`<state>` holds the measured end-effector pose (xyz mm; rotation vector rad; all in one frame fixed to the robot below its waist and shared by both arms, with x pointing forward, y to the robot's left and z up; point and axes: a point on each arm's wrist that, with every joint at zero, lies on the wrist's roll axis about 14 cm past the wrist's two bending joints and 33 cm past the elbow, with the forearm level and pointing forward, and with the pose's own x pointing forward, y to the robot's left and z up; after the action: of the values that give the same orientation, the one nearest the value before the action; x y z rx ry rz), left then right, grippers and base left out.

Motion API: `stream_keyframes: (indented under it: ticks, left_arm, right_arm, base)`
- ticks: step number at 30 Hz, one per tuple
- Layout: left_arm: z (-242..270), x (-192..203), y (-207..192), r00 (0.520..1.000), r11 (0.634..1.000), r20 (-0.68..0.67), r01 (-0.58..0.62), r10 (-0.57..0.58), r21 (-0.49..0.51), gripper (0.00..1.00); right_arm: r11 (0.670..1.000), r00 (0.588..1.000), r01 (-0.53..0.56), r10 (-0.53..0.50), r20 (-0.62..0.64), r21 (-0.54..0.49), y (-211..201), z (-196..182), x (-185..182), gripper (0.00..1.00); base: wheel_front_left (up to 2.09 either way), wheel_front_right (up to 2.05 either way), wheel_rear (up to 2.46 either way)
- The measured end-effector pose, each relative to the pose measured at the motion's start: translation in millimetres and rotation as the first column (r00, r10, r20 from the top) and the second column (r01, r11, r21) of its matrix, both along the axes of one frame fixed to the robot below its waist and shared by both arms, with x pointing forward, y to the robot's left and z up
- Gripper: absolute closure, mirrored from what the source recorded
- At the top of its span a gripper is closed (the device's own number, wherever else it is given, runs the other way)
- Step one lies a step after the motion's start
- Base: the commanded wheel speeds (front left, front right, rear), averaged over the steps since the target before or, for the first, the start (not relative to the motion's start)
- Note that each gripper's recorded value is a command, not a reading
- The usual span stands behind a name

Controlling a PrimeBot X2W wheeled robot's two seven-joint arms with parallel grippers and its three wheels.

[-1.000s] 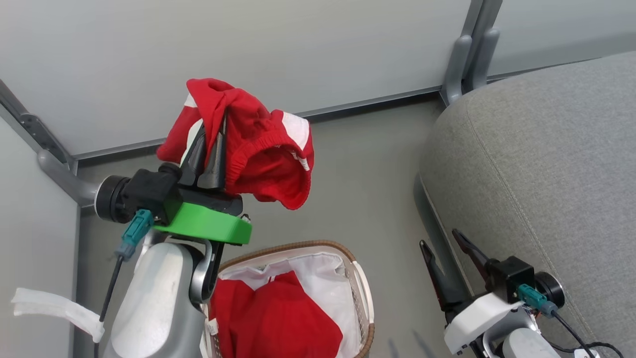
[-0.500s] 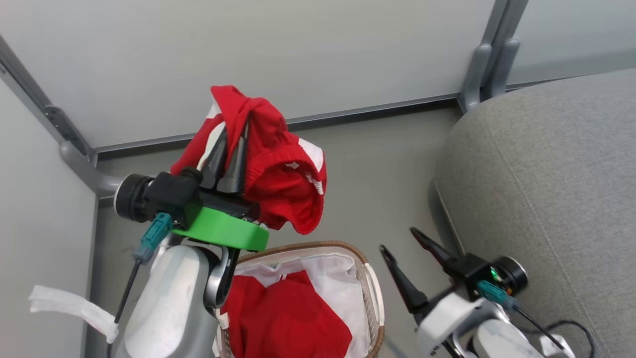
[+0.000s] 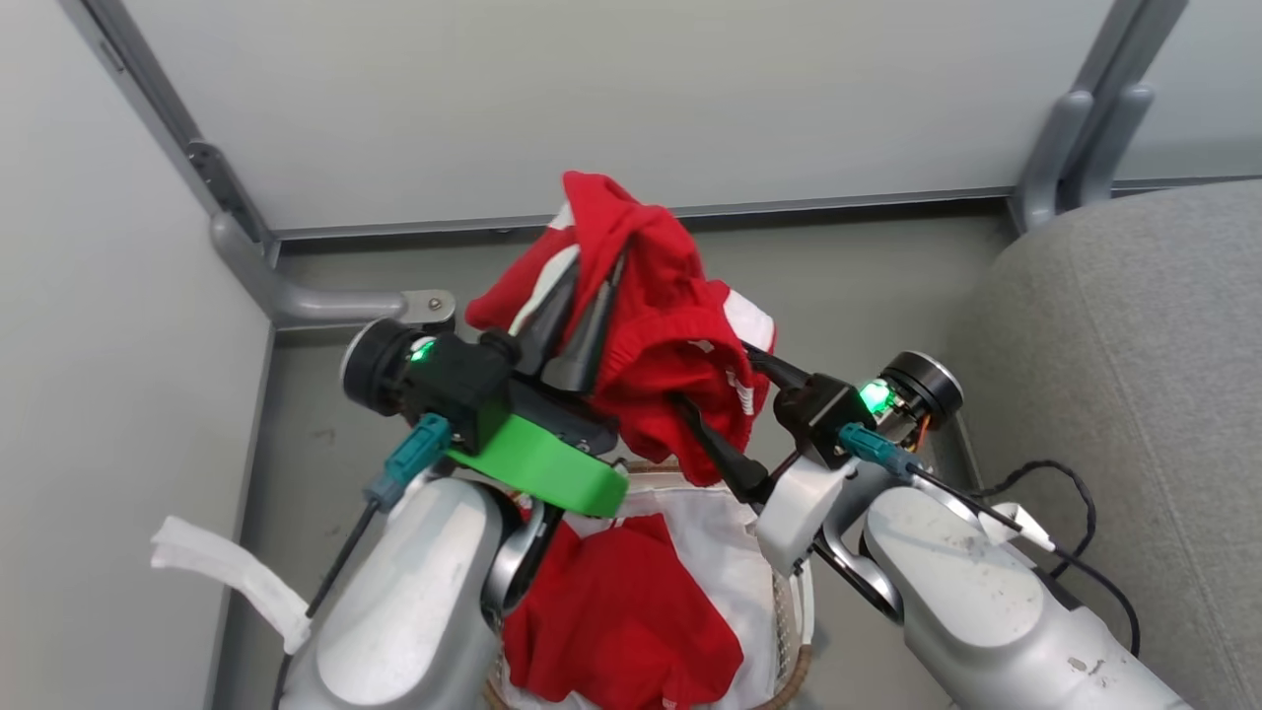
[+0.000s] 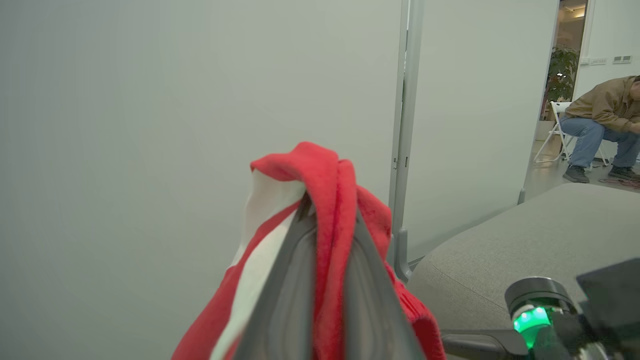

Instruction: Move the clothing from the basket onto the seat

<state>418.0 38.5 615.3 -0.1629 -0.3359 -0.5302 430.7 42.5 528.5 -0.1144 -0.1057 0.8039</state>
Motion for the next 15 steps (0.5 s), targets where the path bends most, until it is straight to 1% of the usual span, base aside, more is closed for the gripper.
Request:
stream_keyframes:
  ticks: [2, 3, 4, 6, 9, 15]
  left_arm:
    - [0, -2, -1, 1.000, 1.000, -0.003, 0.007, -0.007, 0.001, 1.00]
    - [0, -3, -1, 1.000, 1.000, -0.003, 0.010, -0.010, 0.002, 1.00]
    - [-1, -3, 0, 1.000, 1.000, -0.005, 0.010, -0.010, 0.001, 1.00]
    - [-1, -5, 1, 1.000, 1.000, -0.011, 0.008, -0.008, -0.003, 1.00]
    - [-2, -5, 5, 1.000, 1.000, -0.017, -0.001, 0.001, -0.005, 1.00]
    - [-6, -3, 7, 1.000, 1.000, -0.027, -0.006, 0.006, -0.005, 1.00]
  right_arm:
    - [1.000, 1.000, -0.017, 0.017, -0.012, -0.020, 8, -6, 2, 0.00]
    - [0.999, 0.999, -0.030, 0.029, -0.023, -0.024, 14, -9, 2, 0.65]
    - [0.999, 0.999, -0.041, 0.040, -0.035, -0.025, 19, -12, 0, 1.00]
    - [0.997, 0.995, -0.068, 0.065, -0.074, -0.033, 29, -24, -6, 1.00]
    - [0.996, 0.991, -0.086, 0.084, -0.107, -0.014, 37, -29, -10, 1.00]
    - [0.996, 0.988, -0.087, 0.087, -0.131, 0.005, 38, -33, -14, 1.00]
  base:
    - [0.00, 0.00, 0.00]
    - [0.00, 0.00, 0.00]
    - [0.00, 0.00, 0.00]
    - [0.00, 0.00, 0.00]
    - [0.00, 0.00, 0.00]
    - [0.00, 0.00, 0.00]
